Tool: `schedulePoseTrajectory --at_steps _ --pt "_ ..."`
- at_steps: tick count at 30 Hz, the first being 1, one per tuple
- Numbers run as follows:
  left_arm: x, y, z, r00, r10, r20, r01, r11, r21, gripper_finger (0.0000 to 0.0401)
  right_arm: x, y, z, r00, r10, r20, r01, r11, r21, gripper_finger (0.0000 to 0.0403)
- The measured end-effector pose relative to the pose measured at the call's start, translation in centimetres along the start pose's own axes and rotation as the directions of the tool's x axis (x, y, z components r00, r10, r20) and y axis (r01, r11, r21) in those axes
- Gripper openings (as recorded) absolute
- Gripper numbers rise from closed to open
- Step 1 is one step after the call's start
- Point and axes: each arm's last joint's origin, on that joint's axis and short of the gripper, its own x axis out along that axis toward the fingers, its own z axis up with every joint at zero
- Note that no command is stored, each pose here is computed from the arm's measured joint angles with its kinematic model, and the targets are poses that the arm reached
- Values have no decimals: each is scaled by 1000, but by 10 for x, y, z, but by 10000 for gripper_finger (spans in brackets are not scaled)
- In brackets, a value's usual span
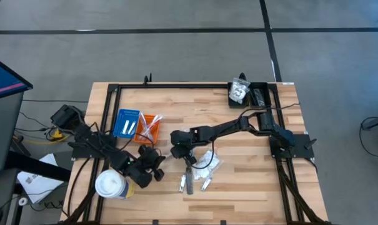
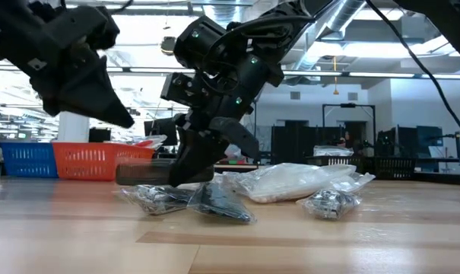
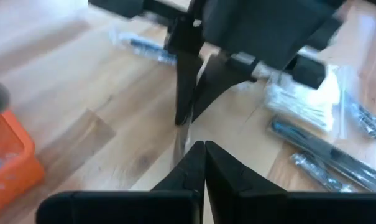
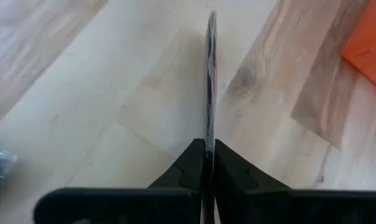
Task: Pick & Place Travel size toiletries
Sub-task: Put the black comb into the right black bin
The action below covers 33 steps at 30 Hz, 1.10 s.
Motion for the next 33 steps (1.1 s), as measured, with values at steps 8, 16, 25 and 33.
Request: schedulePoseTrajectory --at_steps 8,16,25,33 --pt "-3 -1 0 999 5 39 -6 1000 20 2 -12 -1 5 1000 -7 3 6 1000 9 17" --pt "-3 -3 1 999 -5 46 5 1000 1 2 -44 -5 15 1000 -7 12 6 999 32 6" --pt "-3 -4 1 999 -11 48 10 1000 26 2 -91 -15 24 998 -40 47 37 996 80 18" --pt "-4 -5 0 999 -19 47 18 999 26 2 -122 -26 19 998 -55 30 51 990 130 10"
